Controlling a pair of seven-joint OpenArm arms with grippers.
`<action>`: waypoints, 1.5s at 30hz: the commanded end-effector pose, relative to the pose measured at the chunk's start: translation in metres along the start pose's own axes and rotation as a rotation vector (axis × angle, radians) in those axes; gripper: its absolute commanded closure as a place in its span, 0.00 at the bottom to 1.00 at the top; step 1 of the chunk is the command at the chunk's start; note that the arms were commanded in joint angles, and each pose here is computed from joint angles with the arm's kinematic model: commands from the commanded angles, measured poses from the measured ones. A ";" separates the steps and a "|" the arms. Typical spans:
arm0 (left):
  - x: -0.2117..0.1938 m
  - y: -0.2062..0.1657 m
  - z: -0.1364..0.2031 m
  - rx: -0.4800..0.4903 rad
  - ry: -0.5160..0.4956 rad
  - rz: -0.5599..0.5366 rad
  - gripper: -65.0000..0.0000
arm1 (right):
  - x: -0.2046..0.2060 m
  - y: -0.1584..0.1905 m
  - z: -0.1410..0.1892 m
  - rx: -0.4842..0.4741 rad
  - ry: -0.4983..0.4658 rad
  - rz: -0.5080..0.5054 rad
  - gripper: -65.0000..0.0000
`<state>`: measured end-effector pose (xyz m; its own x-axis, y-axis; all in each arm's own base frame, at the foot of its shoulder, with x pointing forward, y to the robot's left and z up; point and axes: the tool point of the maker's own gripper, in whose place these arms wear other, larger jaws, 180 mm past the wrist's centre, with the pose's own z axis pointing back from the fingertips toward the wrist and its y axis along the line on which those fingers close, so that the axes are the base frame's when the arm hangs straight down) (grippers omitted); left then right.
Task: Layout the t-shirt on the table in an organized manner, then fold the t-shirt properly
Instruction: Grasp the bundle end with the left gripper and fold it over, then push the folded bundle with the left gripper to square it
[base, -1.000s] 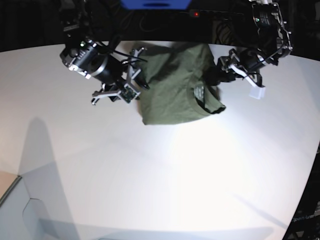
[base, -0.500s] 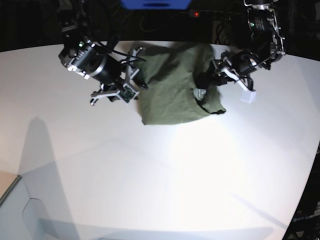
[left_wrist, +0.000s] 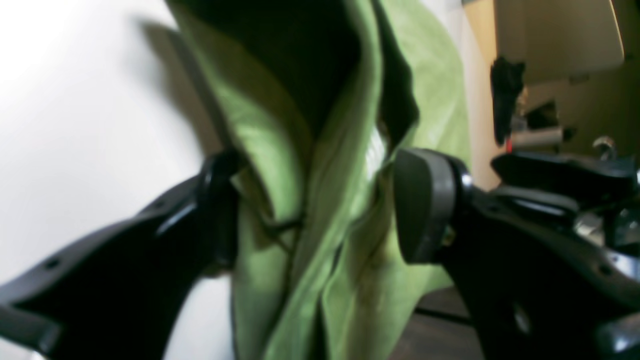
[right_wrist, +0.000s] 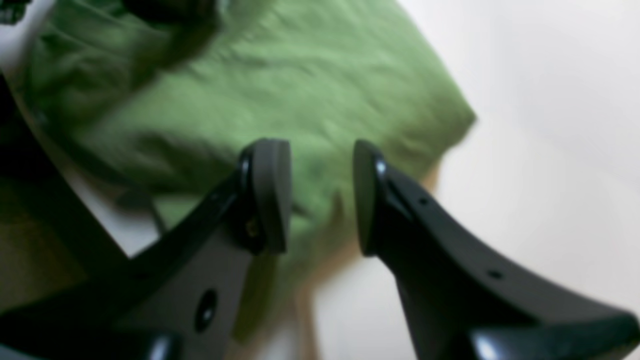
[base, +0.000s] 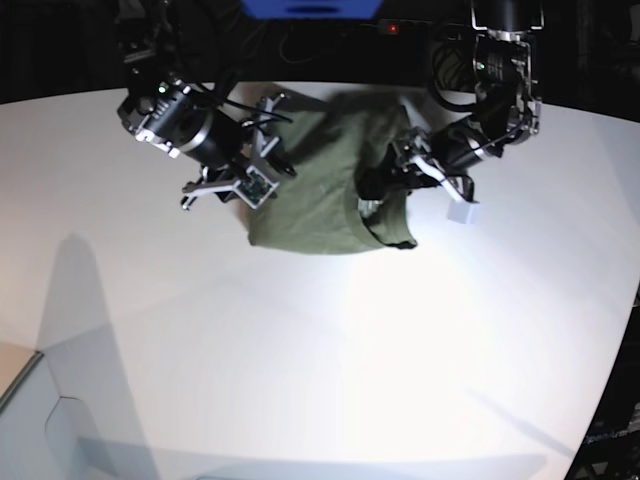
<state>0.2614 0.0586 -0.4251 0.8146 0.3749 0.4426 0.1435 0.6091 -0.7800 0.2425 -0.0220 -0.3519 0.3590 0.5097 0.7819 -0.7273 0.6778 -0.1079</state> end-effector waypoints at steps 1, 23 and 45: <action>-0.027 0.009 -0.002 0.056 0.111 -0.023 0.33 | 0.013 -0.003 0.003 -0.006 -0.050 0.001 0.67; 0.044 -0.017 -0.005 0.087 0.028 -0.305 1.00 | -0.007 -0.037 0.019 -0.106 -0.007 -0.026 0.67; 0.099 -0.069 -0.055 0.172 0.233 -1.047 1.00 | -0.045 -0.083 0.051 -0.265 0.063 -0.106 0.67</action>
<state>0.3518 0.0266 -0.3728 0.4664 -0.5562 0.6878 0.7565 0.6539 0.0158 0.2492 -0.1309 -0.3598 0.5085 0.4657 0.7242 -0.5115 0.8400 -0.1809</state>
